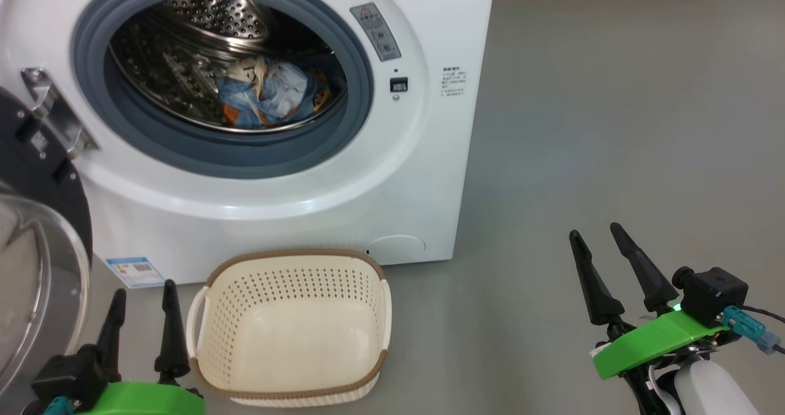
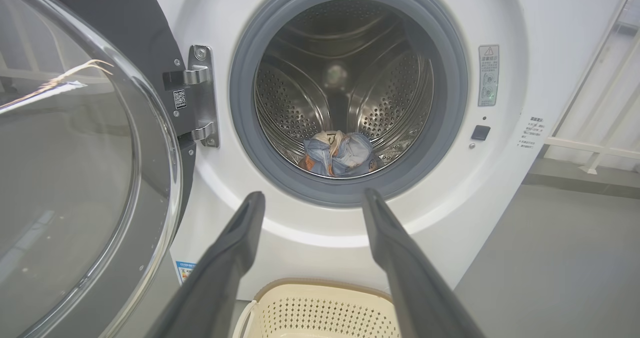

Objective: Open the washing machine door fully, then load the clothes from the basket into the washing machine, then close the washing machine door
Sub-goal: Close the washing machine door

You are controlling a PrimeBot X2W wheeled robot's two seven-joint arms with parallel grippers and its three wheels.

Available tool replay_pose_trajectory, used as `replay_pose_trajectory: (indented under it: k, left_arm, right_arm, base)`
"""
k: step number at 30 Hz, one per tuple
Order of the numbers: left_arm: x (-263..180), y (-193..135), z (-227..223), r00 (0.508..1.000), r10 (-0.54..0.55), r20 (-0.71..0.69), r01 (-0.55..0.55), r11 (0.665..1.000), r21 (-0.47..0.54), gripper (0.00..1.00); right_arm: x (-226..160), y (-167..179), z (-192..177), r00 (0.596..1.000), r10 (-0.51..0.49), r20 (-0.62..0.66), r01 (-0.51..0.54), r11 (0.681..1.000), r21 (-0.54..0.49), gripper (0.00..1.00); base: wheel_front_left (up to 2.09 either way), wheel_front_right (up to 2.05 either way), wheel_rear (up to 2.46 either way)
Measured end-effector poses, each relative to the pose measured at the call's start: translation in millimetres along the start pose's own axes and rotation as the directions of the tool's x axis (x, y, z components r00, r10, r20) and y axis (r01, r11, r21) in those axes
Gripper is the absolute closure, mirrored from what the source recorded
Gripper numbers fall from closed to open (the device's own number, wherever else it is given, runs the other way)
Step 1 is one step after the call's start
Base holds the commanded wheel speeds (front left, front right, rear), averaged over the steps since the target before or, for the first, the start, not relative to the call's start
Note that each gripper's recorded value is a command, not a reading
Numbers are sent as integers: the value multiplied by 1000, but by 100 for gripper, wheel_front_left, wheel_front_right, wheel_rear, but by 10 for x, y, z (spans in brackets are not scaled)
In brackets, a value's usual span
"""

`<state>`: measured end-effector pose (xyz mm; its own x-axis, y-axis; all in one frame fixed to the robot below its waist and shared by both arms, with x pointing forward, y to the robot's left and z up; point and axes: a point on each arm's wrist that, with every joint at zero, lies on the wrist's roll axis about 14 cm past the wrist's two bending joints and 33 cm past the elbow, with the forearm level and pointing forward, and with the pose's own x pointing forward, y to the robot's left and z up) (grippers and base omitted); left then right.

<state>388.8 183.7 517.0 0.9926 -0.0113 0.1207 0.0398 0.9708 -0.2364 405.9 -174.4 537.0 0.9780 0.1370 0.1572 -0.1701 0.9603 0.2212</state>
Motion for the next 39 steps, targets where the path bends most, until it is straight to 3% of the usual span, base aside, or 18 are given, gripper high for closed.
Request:
replay_pose_trajectory:
  k: [10, 39]
  left_arm:
    - [3, -10, -1, 1000, -4, 0, 4, 1000, -1, 0]
    - [-3, -1, -19, 1000, -2, -6, 2, 1000, -2, 0]
  right_arm:
    - [-8, 7, -9, 1000, 2, -4, -2, 1000, -1, 0]
    - [-1, -4, -11, 1000, -1, -3, 1, 1000, 0, 0]
  base:
    - [-86, 86, 0]
    - [0, 0, 0]
